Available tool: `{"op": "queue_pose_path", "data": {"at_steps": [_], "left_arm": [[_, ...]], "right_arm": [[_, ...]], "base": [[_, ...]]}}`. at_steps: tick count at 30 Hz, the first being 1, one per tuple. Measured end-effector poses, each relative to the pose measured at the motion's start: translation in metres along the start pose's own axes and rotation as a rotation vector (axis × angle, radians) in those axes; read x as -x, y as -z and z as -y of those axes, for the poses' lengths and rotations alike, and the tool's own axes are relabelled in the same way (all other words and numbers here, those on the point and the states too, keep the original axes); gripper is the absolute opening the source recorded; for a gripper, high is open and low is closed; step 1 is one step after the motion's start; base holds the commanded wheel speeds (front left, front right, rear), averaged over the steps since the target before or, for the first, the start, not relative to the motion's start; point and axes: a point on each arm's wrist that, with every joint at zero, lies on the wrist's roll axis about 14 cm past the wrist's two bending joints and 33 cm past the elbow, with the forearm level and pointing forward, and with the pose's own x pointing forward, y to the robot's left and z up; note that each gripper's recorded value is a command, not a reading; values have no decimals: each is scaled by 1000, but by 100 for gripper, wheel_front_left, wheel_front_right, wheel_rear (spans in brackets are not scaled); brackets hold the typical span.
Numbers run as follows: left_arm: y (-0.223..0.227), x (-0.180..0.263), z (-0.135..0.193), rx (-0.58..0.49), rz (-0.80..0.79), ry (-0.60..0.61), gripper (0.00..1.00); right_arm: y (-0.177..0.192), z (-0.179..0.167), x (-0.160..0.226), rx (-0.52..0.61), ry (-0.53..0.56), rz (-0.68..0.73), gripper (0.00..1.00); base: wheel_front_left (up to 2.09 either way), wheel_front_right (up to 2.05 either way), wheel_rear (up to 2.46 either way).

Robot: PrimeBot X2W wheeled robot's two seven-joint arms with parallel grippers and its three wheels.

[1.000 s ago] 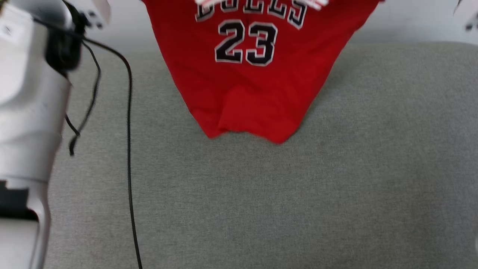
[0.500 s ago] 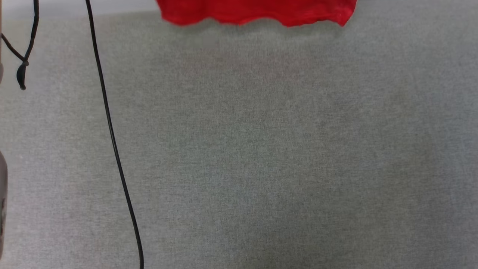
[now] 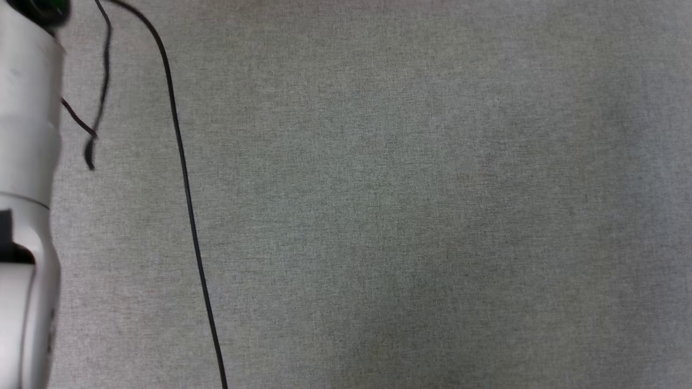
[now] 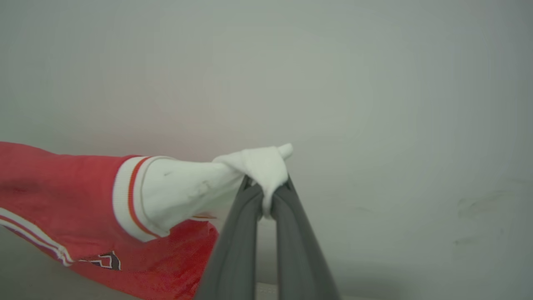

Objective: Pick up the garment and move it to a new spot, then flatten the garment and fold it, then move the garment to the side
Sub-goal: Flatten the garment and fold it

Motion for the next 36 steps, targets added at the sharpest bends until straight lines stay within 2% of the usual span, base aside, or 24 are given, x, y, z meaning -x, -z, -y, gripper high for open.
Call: {"op": "queue_pose_path", "data": {"at_steps": [3, 6, 14, 26, 36], "left_arm": [[23, 11, -4, 32, -37, -16, 0], [27, 22, -9, 59, -23, -32, 0], [56, 96, -19, 83, -67, -79, 0], [79, 235, -18, 67, -164, -125, 0], [76, 317, -20, 13, -221, -136, 0]], "right_arm": [[29, -9, 8, -39, -14, -32, 0], [54, -15, 21, -75, -23, -61, 0], [110, -20, 95, -152, -18, -163, 0], [138, -4, 220, -222, 50, -254, 0], [156, -9, 322, -279, 119, -359, 0]], "base": [[0, 0, 0], [0, 0, 0], [0, 0, 0], [0, 0, 0], [0, 0, 0]]}}
